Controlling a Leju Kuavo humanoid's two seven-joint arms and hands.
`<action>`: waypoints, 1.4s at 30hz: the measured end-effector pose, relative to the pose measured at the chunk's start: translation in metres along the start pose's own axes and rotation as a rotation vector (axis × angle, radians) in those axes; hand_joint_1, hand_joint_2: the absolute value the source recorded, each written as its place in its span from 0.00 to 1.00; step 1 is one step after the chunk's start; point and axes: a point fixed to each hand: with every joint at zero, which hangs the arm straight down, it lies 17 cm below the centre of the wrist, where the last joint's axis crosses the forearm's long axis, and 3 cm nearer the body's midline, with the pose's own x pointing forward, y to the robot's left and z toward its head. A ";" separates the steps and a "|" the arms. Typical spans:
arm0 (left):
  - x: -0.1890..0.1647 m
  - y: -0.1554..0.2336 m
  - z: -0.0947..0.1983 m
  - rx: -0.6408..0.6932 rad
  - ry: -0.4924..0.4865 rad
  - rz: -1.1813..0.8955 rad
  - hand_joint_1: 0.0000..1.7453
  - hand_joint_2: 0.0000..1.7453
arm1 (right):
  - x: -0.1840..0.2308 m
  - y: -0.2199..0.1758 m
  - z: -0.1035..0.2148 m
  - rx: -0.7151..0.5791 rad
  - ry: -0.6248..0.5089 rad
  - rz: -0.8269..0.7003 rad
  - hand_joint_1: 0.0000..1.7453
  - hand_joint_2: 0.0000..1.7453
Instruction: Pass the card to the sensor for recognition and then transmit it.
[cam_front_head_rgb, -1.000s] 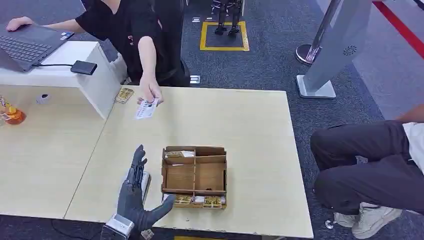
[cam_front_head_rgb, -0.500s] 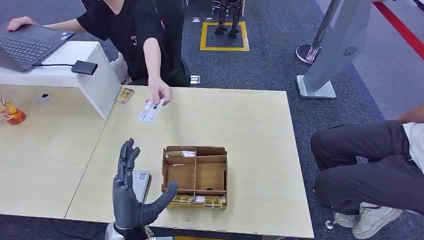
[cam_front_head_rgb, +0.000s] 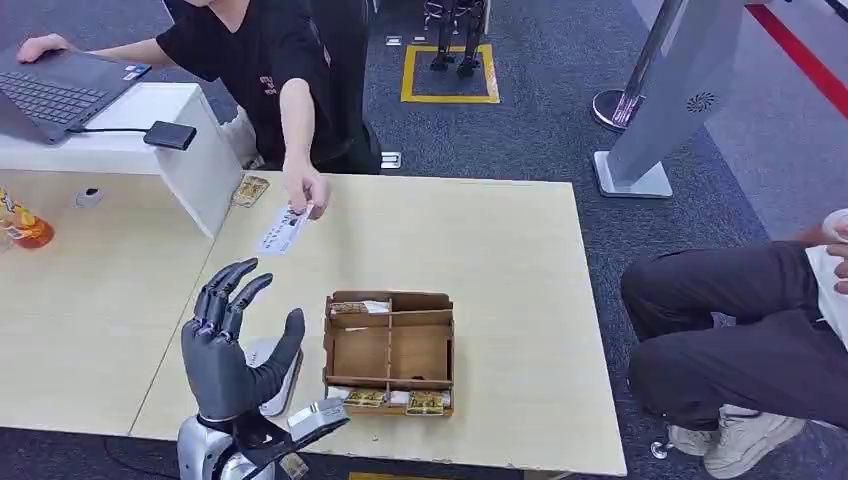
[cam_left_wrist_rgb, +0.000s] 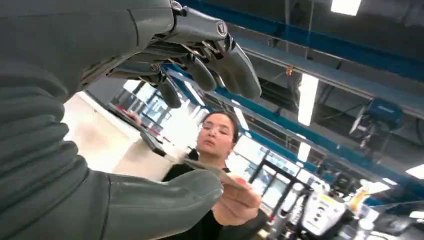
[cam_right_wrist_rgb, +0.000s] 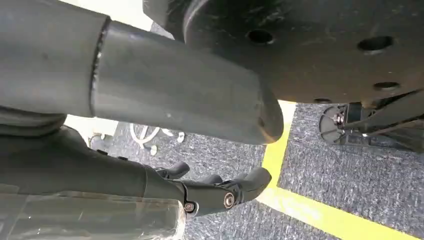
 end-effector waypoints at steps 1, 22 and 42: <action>-0.005 -0.001 -0.001 -0.007 0.007 -0.021 0.24 1.00 | 0.001 0.000 0.000 0.002 -0.001 0.005 0.00 0.00; -0.071 -0.015 -0.002 -0.082 0.093 -0.194 0.41 1.00 | 0.005 -0.008 -0.001 0.014 0.001 0.075 0.00 0.00; -0.087 -0.003 0.012 -0.082 0.081 -0.234 1.00 1.00 | 0.004 -0.010 -0.001 0.011 0.001 0.077 0.00 0.00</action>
